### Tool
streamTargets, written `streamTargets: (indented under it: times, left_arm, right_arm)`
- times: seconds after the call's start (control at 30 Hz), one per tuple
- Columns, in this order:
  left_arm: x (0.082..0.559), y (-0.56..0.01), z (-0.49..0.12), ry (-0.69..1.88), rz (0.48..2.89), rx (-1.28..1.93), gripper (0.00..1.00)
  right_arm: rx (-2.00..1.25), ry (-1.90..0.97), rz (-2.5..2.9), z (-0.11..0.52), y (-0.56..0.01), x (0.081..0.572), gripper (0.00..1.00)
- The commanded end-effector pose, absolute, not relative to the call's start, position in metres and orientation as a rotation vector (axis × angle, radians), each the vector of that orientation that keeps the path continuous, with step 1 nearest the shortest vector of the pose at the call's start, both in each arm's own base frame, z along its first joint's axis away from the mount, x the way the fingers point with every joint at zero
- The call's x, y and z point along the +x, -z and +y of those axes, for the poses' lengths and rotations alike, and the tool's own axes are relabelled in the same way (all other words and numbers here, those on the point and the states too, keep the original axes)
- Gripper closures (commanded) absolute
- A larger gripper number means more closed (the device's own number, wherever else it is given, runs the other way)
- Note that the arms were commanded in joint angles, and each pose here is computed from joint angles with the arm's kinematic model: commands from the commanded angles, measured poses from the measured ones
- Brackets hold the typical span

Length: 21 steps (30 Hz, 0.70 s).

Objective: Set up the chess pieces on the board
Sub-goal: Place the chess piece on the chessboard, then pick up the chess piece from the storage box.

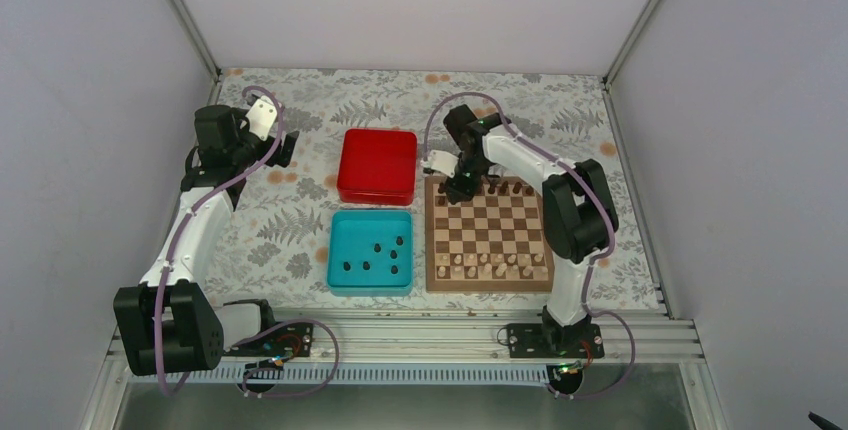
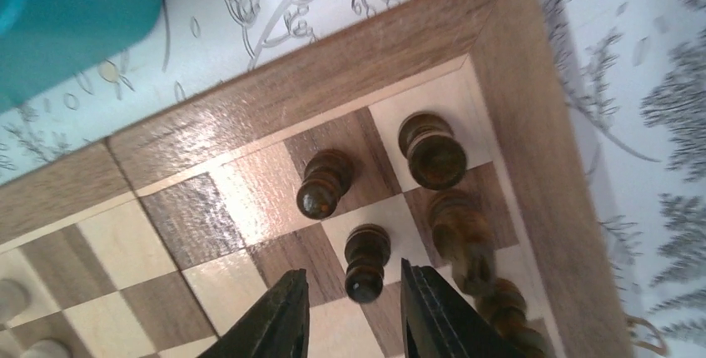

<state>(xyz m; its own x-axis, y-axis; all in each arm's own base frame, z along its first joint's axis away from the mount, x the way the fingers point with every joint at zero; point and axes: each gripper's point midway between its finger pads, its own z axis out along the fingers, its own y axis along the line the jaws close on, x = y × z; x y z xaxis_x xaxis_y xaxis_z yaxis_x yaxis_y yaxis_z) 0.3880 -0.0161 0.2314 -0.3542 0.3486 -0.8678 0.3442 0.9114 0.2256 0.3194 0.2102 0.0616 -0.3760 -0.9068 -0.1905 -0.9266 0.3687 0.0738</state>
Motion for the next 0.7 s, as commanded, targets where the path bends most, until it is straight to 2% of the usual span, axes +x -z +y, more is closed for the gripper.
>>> streamTargets:
  times: [0.0, 0.13, 0.27, 0.5, 0.67]
  left_arm:
    - [0.388, -0.231, -0.016, 0.008, 1.964, 0.506, 0.00]
    - [0.388, -0.232, -0.017, 0.008, 1.959, 0.507, 0.00]
    - [0.388, -0.233, -0.016, 0.008, 1.959, 0.506, 0.00]
    - [0.388, -0.233, -0.016, 0.004, 1.959, 0.503, 0.00]
    - [0.388, -0.233, -0.015, 0.001, 1.960, 0.501, 0.00]
  right_arm:
    - [-1.656, -0.288, 2.387, 0.223, -0.121, 0.325, 0.69]
    - [-1.690, -0.330, 2.297, 0.247, -0.160, 0.314, 0.68]
    - [-1.803, -0.288, 2.229, 0.283, -0.165, 0.287, 0.63]
    - [-2.036, -0.217, 2.100, 0.345, -0.142, 0.238, 0.59]
    - [-2.172, -0.193, 2.055, 0.372, -0.105, 0.217, 0.57]
